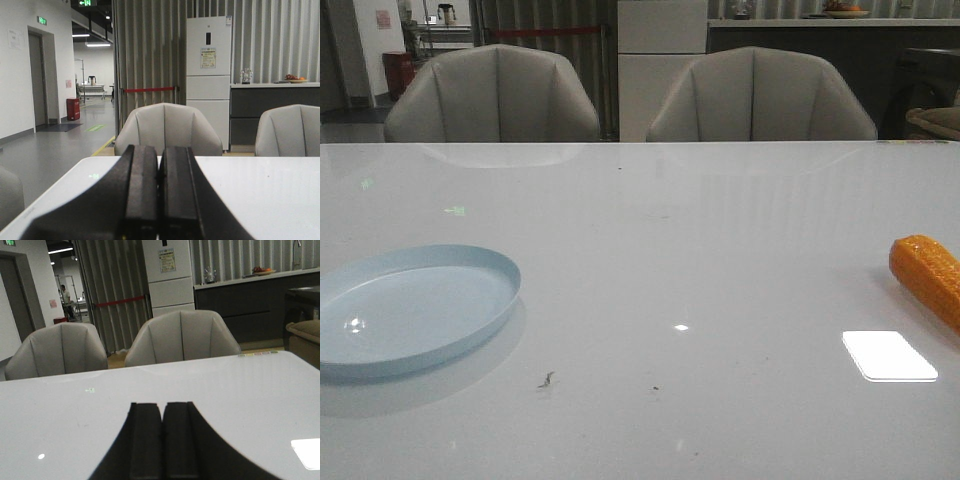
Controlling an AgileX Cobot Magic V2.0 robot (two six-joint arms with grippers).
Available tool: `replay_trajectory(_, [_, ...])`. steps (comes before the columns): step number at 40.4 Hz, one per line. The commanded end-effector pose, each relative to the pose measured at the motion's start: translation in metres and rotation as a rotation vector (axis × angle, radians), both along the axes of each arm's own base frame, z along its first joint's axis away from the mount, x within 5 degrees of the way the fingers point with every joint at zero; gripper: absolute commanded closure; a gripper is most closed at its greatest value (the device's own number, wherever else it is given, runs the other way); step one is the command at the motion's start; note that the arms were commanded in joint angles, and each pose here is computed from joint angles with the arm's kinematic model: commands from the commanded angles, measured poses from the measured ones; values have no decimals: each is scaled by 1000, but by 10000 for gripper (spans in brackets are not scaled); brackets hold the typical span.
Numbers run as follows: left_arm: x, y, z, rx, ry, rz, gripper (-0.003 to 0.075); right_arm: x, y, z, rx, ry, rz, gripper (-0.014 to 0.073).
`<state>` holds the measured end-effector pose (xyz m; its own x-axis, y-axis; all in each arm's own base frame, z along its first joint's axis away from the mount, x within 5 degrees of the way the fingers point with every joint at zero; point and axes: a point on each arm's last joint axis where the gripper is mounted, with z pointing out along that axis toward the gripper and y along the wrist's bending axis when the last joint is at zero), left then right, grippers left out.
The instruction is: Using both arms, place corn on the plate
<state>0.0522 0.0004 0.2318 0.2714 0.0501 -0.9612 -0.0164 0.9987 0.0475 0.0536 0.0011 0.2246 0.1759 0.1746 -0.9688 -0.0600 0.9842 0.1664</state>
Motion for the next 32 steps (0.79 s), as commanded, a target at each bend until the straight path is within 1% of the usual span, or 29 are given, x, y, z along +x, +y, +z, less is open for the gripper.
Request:
replay_trajectory(1, [-14, 0, 39, -14, -188, -9, 627, -16, -2, 47, 11, -219, -16, 538])
replay_trajectory(7, [-23, 0, 75, 1, -177, -9, 627, -35, -1, 94, 10, -276, 2, 538])
replay_trajectory(12, [-26, 0, 109, 3, -214, -9, 627, -47, -1, 131, 8, -316, 10, 538])
replay_trajectory(14, [-26, 0, 124, 3, -230, -9, 627, -46, -1, 142, 8, -323, 10, 538])
replay_trajectory(19, [-18, -1, 158, 3, -220, -9, 627, -41, 0, 170, 6, -320, 11, 538])
replay_trajectory(23, [-4, -1, 178, 4, -186, -10, 627, -27, 1, 185, 0, -248, 19, 538])
replay_trajectory(26, [8, -1, 185, 4, -152, -10, 627, -13, 2, 187, -5, -175, 25, 538])
replay_trajectory(32, [32, -1, 179, 1, -50, -12, 627, 14, 4, 178, -12, -29, 34, 538])
